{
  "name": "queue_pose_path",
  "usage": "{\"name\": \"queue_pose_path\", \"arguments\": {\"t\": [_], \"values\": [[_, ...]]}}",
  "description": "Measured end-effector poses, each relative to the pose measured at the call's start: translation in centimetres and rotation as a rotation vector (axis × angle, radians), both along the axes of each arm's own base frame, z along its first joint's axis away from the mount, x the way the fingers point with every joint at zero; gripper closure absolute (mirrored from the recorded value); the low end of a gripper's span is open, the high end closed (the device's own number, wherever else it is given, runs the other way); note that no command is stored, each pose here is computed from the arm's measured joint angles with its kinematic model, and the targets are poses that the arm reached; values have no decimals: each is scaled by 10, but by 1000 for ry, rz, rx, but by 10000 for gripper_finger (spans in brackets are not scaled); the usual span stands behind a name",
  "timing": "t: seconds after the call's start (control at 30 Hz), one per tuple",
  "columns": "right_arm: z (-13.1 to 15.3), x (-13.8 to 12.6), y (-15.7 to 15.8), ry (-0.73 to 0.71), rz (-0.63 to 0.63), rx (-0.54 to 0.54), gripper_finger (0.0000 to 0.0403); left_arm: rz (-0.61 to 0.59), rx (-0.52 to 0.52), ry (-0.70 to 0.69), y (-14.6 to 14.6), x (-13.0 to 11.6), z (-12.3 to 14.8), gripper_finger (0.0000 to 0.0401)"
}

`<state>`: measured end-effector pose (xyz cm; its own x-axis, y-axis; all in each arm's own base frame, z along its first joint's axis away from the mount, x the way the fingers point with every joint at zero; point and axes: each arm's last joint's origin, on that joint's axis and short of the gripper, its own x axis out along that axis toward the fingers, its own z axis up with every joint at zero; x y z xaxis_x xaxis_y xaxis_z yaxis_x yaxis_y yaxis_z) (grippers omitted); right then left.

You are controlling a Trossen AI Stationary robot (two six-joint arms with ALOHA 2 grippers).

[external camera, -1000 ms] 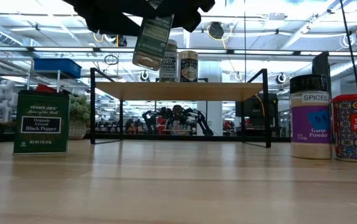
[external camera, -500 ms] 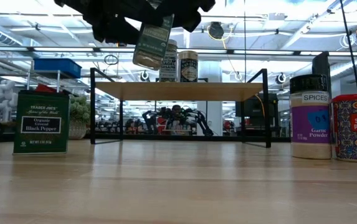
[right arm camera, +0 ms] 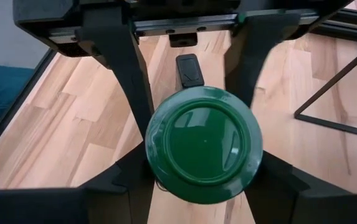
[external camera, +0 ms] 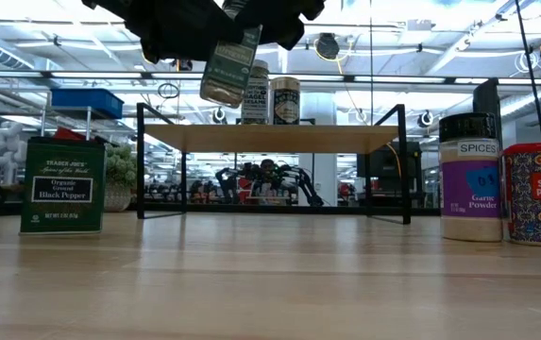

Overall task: Shelf spices
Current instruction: Remove the green seasoning bottle from the shelf

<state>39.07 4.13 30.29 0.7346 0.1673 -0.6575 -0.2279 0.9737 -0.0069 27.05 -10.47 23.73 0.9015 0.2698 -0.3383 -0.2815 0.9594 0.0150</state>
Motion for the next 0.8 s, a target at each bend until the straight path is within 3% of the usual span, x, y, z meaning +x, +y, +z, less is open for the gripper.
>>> {"name": "queue_pose_path", "arguments": {"t": [0.1, 0.33, 0.6, 0.8], "values": [[0, 0, 0, 3, 2, -1, 210, -15, 1, 3, 0, 0, 0, 197], [0, 0, 0, 2, 4, 0, 203, -18, 9, 6, 0, 0, 0, 200], [17, -2, 0, -57, 13, -21, 113, -75, -38, 19, -3, 0, -1, 191], [56, -16, -1, -159, -11, -86, 76, -120, -76, 24, -8, -2, -2, 189]]}}
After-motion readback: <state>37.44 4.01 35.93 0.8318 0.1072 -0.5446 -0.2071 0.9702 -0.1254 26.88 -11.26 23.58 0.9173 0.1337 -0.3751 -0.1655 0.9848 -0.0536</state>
